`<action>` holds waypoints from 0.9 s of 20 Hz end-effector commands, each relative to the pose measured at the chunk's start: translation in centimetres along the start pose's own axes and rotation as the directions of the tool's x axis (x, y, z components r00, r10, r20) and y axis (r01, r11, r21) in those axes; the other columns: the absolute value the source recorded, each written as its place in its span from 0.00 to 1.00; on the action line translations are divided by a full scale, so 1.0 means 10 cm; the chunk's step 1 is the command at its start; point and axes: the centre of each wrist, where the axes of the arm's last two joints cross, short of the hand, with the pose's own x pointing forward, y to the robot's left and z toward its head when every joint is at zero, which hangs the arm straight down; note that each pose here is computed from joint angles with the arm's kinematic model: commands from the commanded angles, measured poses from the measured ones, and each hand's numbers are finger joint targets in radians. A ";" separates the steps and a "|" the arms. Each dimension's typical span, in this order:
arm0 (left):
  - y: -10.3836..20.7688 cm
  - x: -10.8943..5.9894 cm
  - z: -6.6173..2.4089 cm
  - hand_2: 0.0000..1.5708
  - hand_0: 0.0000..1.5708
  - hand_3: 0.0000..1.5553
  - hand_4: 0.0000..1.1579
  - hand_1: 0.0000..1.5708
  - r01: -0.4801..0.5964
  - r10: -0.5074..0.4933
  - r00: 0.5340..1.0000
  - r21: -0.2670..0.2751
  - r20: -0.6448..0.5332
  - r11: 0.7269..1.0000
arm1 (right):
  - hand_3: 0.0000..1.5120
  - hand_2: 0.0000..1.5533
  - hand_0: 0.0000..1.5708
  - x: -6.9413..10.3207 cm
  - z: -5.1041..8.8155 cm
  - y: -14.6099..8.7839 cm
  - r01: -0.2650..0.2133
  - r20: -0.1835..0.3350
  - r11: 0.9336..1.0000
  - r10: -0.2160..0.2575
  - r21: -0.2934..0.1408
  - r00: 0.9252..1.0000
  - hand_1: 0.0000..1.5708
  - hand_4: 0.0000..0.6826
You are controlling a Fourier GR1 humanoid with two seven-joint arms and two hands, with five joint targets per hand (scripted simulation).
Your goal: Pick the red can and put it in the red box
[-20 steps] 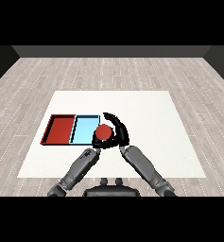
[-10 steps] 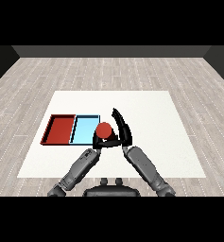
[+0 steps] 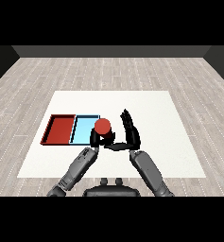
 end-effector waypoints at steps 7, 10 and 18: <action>0.63 0.14 -0.389 1.00 1.00 0.95 0.98 1.00 0.041 -0.043 0.998 0.073 0.036 0.997 | 0.00 0.00 0.00 0.37 0.35 -0.83 0.006 0.047 0.999 -0.004 -0.053 0.999 0.00 0.00; 0.89 0.12 -0.416 1.00 1.00 0.96 0.97 1.00 0.111 -0.116 0.993 0.126 0.031 0.986 | 0.00 0.00 0.00 0.27 0.44 -0.97 -0.014 0.031 0.994 0.017 -0.105 0.999 0.00 0.00; 1.80 0.46 -0.546 1.00 1.00 0.96 0.97 1.00 0.364 -0.364 0.931 0.195 -0.037 0.911 | 0.00 0.00 0.00 0.34 0.56 -1.22 -0.064 -0.017 0.979 0.062 -0.192 0.998 0.00 0.00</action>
